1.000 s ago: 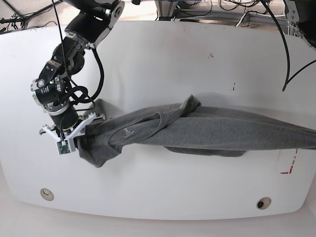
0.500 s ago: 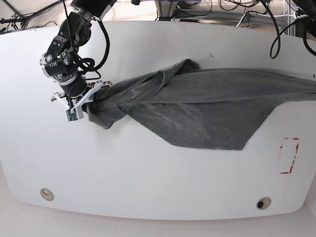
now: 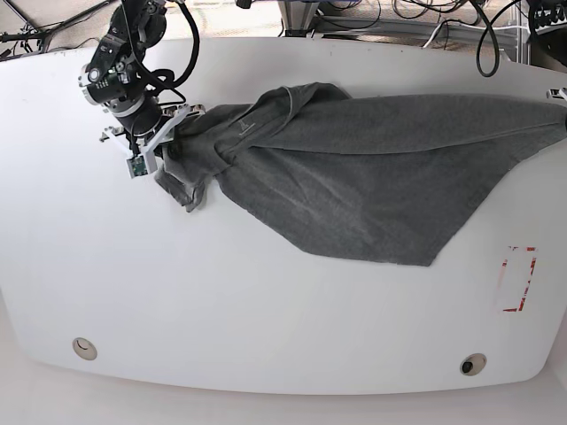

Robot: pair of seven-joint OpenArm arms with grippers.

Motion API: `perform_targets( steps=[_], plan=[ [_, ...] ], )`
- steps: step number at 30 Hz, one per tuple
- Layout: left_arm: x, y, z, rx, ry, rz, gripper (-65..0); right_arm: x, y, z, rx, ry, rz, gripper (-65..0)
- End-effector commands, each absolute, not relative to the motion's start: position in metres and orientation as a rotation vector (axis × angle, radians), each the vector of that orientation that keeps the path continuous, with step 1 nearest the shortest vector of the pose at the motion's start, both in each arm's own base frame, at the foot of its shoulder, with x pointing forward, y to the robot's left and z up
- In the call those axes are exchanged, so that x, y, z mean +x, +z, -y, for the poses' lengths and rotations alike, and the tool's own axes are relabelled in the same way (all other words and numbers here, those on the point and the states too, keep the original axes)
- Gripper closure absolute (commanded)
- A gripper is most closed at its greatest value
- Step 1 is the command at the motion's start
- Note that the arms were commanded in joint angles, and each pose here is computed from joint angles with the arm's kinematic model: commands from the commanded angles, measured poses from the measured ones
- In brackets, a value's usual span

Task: Fold the T-shirt properly
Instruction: 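Pull the T-shirt toward the robot with the right gripper, draping it flat, then lower the right gripper and lay the held hem onto the table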

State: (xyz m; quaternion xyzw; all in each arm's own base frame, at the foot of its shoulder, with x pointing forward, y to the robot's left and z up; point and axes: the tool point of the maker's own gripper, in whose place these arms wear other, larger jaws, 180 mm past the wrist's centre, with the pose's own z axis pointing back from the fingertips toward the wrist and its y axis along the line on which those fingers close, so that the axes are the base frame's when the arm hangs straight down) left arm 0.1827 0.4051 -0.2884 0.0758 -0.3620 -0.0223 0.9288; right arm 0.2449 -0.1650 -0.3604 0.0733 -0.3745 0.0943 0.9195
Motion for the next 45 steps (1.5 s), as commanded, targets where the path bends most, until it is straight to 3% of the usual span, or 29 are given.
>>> perform_targets(
  steps=[1,10,20,29,40,45],
  plan=[
    [0.19,-0.27,-0.41,0.184,-0.071,0.791,0.0,0.245,-0.354,0.166,0.148,0.199,0.799,-12.5],
    [0.177,-0.279,-0.423,0.257,-0.072,0.708,0.0,0.228,-0.366,0.168,0.152,0.189,0.773,-22.0],
    [0.167,-0.284,-0.435,0.326,-0.071,0.642,0.0,0.198,-0.372,0.174,0.134,0.206,0.714,-48.0],
    [0.163,-0.284,-0.442,0.367,-0.074,0.608,0.0,0.172,-0.361,0.178,0.264,0.08,0.772,-49.5],
    [0.164,-0.283,-0.443,0.372,-0.078,0.608,0.0,0.188,-0.333,0.162,0.428,0.023,0.903,-49.5],
    [0.172,-0.278,-0.441,0.373,-0.08,0.634,0.0,0.183,-0.338,0.158,0.451,0.044,0.853,-49.6]
  ],
)
